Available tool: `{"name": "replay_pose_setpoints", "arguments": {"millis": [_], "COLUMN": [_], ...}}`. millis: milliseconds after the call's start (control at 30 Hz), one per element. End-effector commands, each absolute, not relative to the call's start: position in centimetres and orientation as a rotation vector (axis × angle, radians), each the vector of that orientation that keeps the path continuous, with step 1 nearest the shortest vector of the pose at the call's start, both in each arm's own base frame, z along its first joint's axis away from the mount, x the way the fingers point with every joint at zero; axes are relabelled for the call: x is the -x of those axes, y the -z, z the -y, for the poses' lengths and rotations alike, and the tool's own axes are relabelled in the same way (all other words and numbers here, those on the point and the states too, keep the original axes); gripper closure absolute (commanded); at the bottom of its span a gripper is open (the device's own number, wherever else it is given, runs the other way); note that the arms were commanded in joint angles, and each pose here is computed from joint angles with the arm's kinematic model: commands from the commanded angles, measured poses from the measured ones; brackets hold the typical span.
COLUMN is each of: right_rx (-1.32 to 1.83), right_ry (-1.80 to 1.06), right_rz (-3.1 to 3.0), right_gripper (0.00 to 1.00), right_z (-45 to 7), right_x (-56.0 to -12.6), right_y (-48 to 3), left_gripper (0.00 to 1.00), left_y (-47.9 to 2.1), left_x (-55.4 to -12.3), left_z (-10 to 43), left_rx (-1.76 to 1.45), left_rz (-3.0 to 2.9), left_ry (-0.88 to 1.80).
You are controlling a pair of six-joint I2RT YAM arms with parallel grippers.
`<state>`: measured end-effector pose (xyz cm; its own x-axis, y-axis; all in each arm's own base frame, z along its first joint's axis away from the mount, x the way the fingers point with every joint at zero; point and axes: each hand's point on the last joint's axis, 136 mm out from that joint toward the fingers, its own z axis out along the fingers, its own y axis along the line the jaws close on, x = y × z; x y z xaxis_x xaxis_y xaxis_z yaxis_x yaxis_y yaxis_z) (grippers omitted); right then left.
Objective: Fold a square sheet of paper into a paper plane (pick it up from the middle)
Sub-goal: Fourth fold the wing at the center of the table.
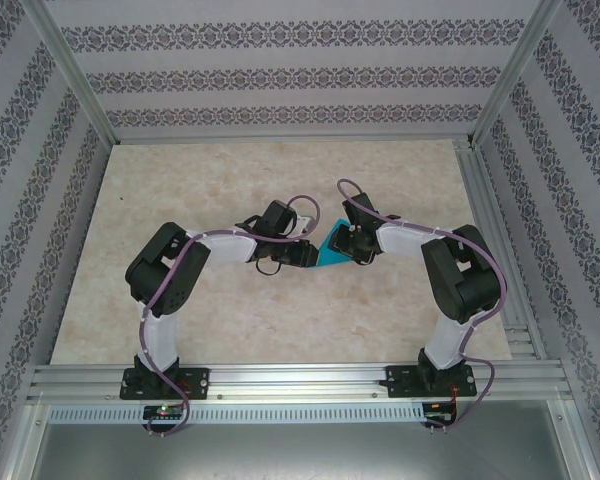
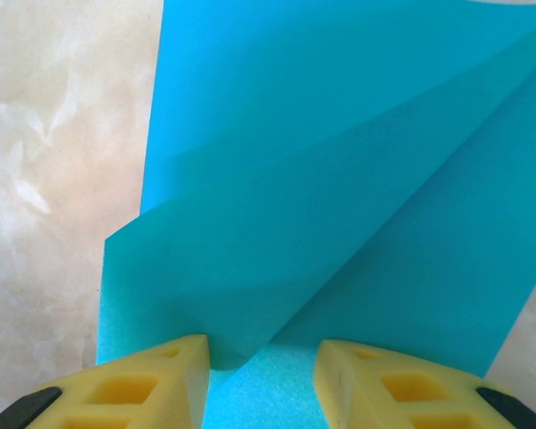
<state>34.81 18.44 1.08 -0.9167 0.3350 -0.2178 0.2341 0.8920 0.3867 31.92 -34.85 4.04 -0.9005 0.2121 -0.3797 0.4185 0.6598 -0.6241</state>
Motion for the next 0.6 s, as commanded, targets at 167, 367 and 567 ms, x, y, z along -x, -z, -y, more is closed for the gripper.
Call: {"name": "replay_pose_setpoints", "arguments": {"millis": [167, 367, 567], "right_rx": [-0.528, -0.531, -0.534], "right_ry": [-0.292, -0.296, -0.321], "right_rz": [-2.997, -2.998, -2.985], "right_gripper": [0.59, 0.59, 0.59], "right_z": [-15.1, -15.1, -15.2], "right_x": [-29.4, -29.4, -29.7], "right_y": [5.1, 5.1, 4.7], "left_gripper": [0.79, 0.78, 0.81], "left_y": [-2.9, -2.5, -2.1], "left_x": [-31.7, -31.9, -32.2], "left_z": [35.4, 35.2, 34.6], "left_rx": [-0.596, -0.603, -0.596], "left_rz": [-2.61, -2.619, -2.622], "left_ry": [1.029, 0.974, 0.919]}}
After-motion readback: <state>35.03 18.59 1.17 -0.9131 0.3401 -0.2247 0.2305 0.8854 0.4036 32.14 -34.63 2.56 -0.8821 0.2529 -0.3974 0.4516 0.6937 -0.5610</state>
